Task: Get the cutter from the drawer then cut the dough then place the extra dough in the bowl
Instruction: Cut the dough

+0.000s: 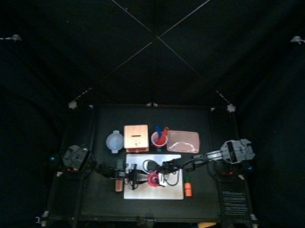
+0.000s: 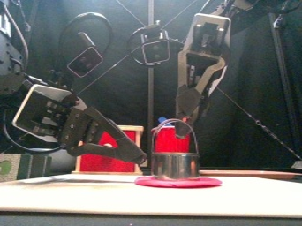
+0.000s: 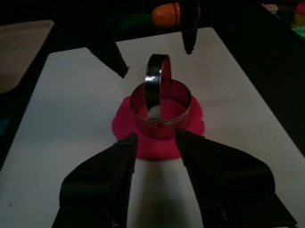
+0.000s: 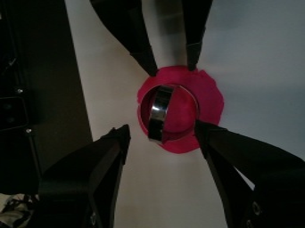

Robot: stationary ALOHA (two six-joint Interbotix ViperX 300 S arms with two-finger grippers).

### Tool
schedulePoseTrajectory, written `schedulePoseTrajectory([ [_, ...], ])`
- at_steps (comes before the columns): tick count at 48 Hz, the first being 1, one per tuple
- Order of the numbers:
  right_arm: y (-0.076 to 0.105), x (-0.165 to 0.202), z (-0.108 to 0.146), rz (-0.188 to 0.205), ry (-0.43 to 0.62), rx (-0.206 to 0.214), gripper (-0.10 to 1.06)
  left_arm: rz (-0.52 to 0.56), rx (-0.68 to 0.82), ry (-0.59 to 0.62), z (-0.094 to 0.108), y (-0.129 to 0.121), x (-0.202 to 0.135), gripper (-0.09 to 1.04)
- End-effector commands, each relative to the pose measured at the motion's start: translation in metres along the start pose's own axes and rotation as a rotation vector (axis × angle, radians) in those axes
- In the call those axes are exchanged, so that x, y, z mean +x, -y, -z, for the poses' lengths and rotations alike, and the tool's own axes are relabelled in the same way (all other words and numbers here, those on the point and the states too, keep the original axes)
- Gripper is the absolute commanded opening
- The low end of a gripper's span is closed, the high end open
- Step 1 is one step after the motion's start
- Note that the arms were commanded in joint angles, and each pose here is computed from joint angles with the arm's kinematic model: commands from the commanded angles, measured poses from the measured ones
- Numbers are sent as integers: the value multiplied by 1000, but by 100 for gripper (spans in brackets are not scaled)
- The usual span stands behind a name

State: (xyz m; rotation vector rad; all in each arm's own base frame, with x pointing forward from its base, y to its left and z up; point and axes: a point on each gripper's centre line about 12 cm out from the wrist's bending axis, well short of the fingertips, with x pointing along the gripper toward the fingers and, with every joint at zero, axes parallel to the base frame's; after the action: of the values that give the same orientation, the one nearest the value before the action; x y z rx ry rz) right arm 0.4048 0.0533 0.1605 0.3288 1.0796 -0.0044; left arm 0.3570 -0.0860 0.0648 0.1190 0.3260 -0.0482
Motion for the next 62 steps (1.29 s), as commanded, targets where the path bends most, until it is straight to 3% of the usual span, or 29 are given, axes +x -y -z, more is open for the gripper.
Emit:
schedulePoseTrajectory([
  [1,-3,-12,-13,2,49,14,91,-7,-6,29,-8,-1,4,73],
  [9,-3,-12,-16,21,57,42,91,-5,-5,23,-5,1,8,68],
  [33,-8,3,-17,31,20,31,89,-2,-10,-10,0,2,9,67],
  [52,-12,3,-18,21,17,38,61,0,-11,-35,4,2,9,66],
  [62,-14,3,-17,17,18,32,58,1,-10,-32,2,2,9,58],
])
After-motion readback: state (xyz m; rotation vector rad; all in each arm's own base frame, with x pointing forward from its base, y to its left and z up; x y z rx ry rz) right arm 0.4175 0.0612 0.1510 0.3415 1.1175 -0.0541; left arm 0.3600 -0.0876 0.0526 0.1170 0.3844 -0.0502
